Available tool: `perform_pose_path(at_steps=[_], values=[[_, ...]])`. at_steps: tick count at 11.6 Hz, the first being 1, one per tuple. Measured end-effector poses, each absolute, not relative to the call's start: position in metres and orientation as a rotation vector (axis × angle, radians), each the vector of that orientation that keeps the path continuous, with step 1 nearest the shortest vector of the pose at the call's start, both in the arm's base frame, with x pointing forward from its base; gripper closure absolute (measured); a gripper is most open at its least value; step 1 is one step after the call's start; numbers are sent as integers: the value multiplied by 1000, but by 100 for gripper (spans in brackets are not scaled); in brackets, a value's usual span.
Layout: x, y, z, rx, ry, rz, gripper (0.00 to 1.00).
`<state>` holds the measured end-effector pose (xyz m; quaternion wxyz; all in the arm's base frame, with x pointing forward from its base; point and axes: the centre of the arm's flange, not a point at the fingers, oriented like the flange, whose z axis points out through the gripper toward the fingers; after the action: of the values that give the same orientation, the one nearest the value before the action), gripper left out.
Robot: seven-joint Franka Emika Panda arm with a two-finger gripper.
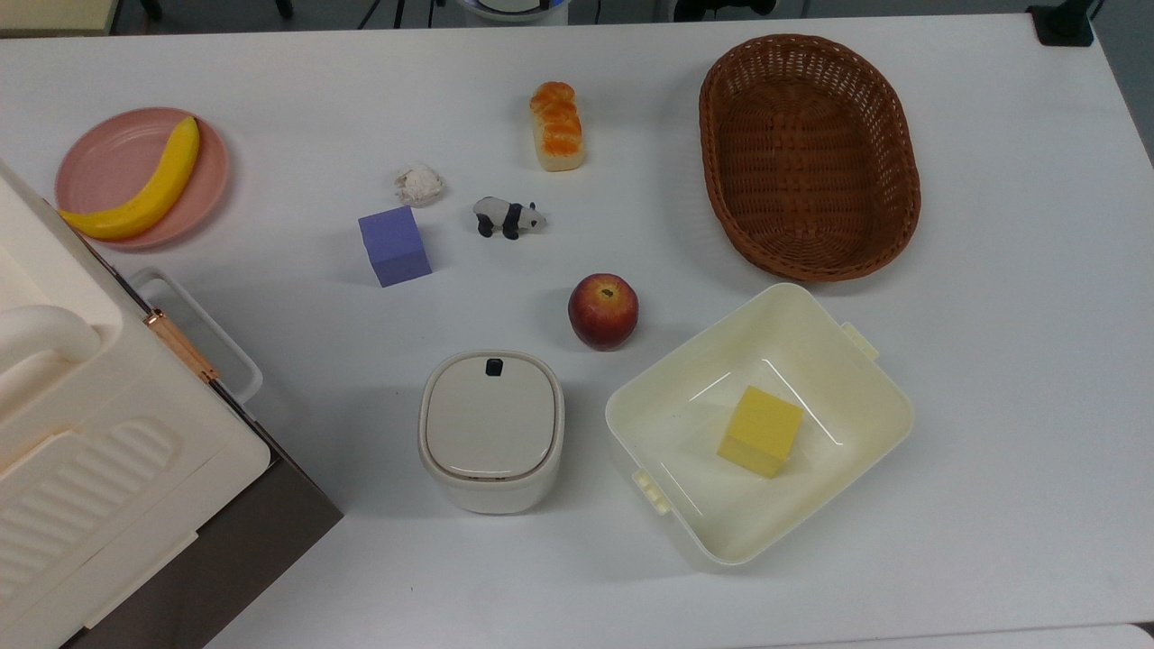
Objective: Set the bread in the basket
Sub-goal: 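Move the gripper down over the bread roll with orange topping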
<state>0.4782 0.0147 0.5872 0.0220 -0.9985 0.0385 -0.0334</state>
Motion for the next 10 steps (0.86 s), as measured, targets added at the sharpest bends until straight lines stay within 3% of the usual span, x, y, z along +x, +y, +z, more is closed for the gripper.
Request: perform_pose_path(at_steps=[6, 10], values=[[420, 59, 545, -3087, -45, -137, 0], [412, 64, 524, -3060, -114, -87, 0]])
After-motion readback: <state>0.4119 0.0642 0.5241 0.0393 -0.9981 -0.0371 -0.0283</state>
